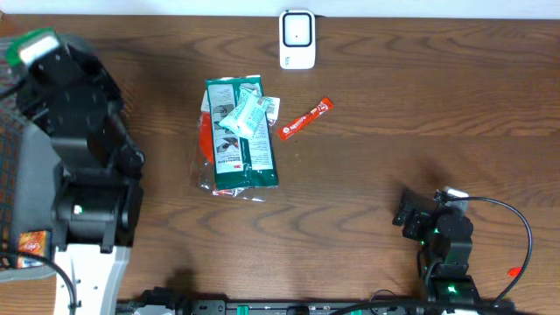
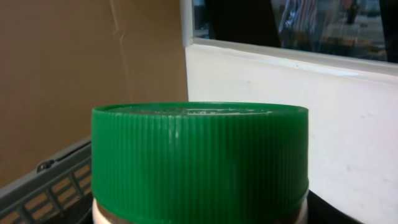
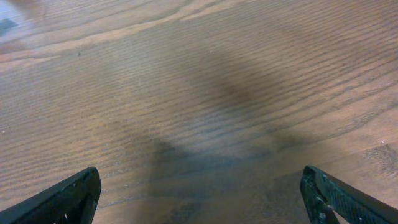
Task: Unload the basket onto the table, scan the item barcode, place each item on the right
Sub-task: 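Carry the jar over the basket rim toward the table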
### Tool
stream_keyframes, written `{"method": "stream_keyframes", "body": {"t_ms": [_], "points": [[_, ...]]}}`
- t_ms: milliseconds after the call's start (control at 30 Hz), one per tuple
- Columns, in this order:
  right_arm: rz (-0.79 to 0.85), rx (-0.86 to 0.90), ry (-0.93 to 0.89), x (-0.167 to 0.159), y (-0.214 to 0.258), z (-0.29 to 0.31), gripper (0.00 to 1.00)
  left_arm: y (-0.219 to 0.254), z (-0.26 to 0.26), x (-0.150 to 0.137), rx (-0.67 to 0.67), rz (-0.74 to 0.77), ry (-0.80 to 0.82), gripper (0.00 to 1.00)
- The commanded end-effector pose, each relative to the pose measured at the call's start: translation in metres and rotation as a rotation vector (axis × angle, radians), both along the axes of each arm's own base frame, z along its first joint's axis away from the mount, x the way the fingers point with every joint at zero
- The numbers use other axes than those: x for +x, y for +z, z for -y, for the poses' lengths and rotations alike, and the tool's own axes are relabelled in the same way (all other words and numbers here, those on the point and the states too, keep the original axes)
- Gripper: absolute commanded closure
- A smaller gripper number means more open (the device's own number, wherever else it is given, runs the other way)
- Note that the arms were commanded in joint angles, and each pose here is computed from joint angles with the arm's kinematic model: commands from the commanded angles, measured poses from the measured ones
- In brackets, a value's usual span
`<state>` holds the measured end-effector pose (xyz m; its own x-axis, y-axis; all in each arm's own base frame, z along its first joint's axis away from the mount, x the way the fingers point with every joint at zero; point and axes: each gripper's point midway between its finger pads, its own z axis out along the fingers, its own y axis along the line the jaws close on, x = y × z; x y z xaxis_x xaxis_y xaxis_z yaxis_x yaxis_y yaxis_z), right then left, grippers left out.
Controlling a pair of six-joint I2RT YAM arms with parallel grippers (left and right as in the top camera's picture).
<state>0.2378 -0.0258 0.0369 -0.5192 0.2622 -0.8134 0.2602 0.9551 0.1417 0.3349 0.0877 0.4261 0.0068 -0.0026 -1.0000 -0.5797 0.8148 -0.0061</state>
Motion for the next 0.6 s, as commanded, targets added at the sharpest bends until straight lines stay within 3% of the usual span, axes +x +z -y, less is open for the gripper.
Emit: {"method": "stream_keyframes", "body": {"t_ms": [0,333,567], "points": [[0.000,-0.006,-0.004,0.000,0.000,0.001,0.01,0.010,-0.004,-0.022,-0.012,0.080,0.007,0.83],[0.006,0.008,-0.005,0.001,0.000,0.000,0.01,0.021,-0.009,-0.073,-0.013,0.208,-0.017,0.87],[0.006,0.016,-0.011,0.000,0.000,0.000,0.01,0.035,-0.015,-0.082,-0.010,0.282,0.007,0.86]]}}
